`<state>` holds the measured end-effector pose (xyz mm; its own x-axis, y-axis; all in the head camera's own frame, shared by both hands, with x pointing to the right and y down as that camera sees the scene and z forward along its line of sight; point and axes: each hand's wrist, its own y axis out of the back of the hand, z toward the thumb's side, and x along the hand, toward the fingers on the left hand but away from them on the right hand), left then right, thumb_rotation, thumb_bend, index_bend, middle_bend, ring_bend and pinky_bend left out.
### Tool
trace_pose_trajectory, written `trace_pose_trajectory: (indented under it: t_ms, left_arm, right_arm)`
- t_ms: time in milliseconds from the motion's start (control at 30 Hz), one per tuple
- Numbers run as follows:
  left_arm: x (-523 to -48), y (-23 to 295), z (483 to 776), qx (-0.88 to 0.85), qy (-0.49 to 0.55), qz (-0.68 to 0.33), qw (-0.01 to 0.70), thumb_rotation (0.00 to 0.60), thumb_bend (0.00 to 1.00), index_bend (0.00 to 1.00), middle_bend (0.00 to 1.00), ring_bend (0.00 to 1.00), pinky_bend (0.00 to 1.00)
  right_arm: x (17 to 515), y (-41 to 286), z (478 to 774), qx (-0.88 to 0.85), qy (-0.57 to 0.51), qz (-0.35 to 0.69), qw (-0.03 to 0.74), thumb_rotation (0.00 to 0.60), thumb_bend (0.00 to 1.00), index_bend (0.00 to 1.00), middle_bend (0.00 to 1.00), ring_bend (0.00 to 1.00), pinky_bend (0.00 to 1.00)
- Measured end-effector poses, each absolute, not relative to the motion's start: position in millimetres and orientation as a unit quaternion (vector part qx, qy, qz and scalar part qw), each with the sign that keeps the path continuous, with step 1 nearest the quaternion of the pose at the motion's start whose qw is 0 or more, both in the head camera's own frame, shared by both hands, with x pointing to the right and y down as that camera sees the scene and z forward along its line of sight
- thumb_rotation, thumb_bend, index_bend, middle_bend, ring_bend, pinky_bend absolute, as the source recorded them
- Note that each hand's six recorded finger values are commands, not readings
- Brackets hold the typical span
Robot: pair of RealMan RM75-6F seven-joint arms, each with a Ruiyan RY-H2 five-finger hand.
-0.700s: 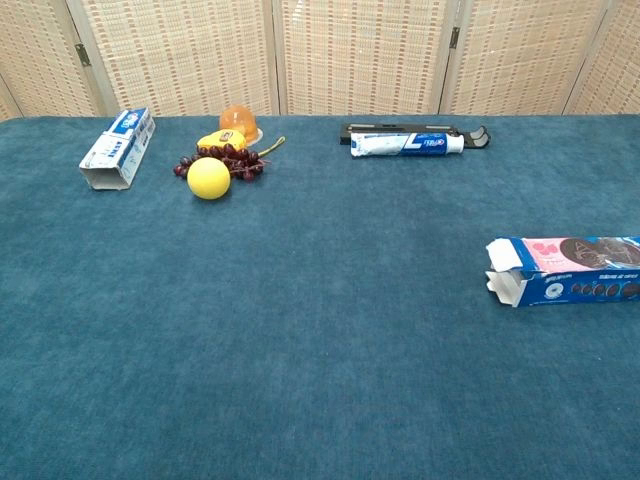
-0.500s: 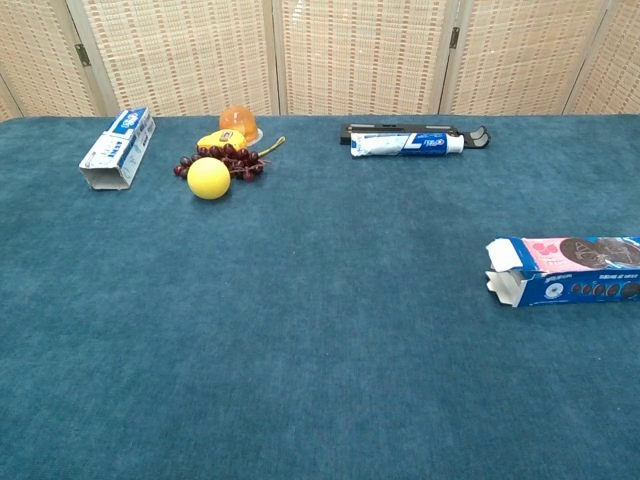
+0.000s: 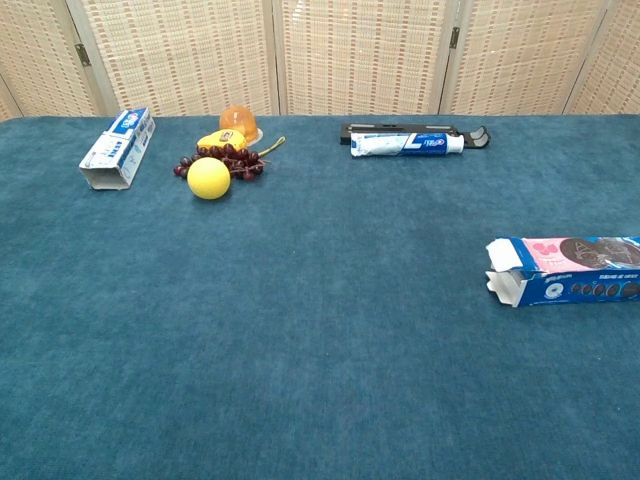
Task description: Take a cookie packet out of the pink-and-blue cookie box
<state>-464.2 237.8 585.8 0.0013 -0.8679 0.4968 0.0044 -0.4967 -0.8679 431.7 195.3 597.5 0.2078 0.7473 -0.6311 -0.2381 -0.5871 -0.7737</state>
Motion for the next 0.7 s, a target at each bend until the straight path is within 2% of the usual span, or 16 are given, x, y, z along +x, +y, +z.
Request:
trace_pose_trajectory:
  t_ms: [333,533,700]
  left_arm:
    - [-465,237,594,-0.596,0.347,-0.632,0.354,0.600,0.36,0.00,0.00,0.00,0.00]
    - [-465,235,600,-0.593,0.342,-0.639,0.351,0.600,0.35,0.00,0.00,0.00,0.00]
    - [-465,235,604,-0.594,0.334,-0.643,0.349,0.600,0.35,0.00,0.00,0.00,0.00]
  right_arm:
    - [457,173,614,-0.667,-0.163,0.604,0.404,0.600,0.22,0.14,0.00,0.00,0.00]
    - [456,152,633,-0.676,-0.143,0.601,0.401,0.600,0.22,0.24,0.07,0.03,0.00]
    - [453,143,652,-0.680,-0.137,0.601,0.396,0.600,0.22,0.26,0.08,0.05,0.00]
